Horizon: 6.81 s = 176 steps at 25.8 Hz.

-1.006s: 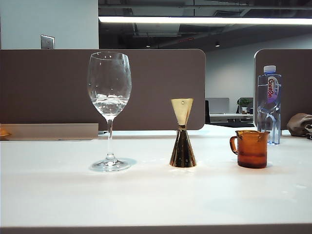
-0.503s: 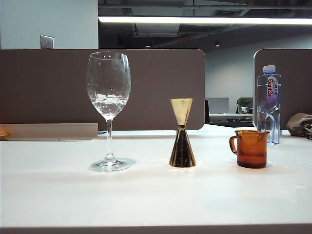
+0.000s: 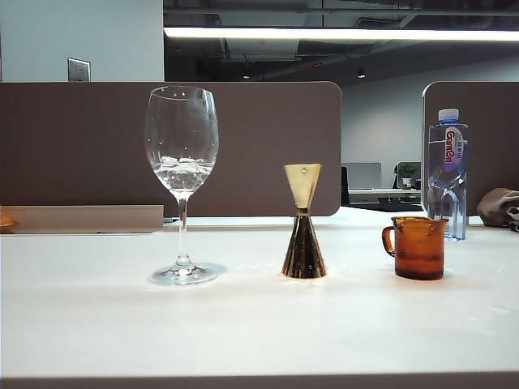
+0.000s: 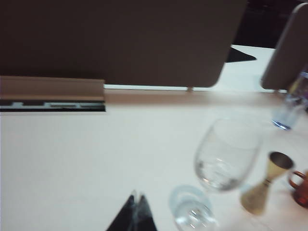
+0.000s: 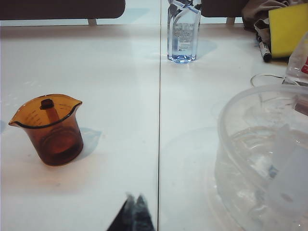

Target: Pick up the small amber measuring cup and pour the water in it into the jigger, then pick up the jigger and pour the water in it into the wine glass.

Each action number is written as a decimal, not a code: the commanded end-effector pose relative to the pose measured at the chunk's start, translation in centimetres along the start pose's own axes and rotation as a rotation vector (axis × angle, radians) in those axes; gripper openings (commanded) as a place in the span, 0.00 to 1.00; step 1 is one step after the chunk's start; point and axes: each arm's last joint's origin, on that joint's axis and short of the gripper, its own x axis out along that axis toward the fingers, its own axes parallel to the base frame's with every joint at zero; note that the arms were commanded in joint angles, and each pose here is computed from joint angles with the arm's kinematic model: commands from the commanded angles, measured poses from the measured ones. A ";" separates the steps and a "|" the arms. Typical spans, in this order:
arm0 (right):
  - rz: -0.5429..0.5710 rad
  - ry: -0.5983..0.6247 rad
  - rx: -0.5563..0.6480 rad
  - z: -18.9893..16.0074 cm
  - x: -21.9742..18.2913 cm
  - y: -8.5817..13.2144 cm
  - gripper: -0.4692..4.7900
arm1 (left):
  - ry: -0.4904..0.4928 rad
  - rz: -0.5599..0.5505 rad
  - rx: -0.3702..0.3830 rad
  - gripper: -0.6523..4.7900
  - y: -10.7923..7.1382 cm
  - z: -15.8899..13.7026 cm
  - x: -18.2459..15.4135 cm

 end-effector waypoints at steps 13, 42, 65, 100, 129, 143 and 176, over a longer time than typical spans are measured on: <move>0.002 0.002 0.002 -0.2 0.1 0.0 0.08 | 0.230 -0.477 0.025 0.12 -2.3 1.3 -2.5; 0.002 0.002 0.002 -0.2 0.1 0.0 0.08 | 0.223 -0.419 0.118 0.12 -1.6 3.2 -4.5; 0.002 0.002 0.002 -0.2 0.1 0.0 0.08 | 0.218 -0.414 0.118 0.12 -1.6 3.2 -4.5; 0.008 -0.091 0.013 4.3 -1.9 0.1 0.08 | 0.219 -0.414 0.118 0.12 -1.6 3.2 -4.5; 0.044 0.127 -0.318 18.6 -11.0 0.3 0.12 | 0.218 -0.415 0.118 0.12 -1.6 3.2 -4.5; 0.181 0.005 -0.080 17.4 2.0 1.8 0.22 | 0.218 -0.415 0.118 0.12 -1.6 3.2 -4.5; 0.222 0.264 -0.048 2.2 7.5 6.2 0.24 | 0.218 -0.414 0.118 0.12 -1.6 3.2 -4.5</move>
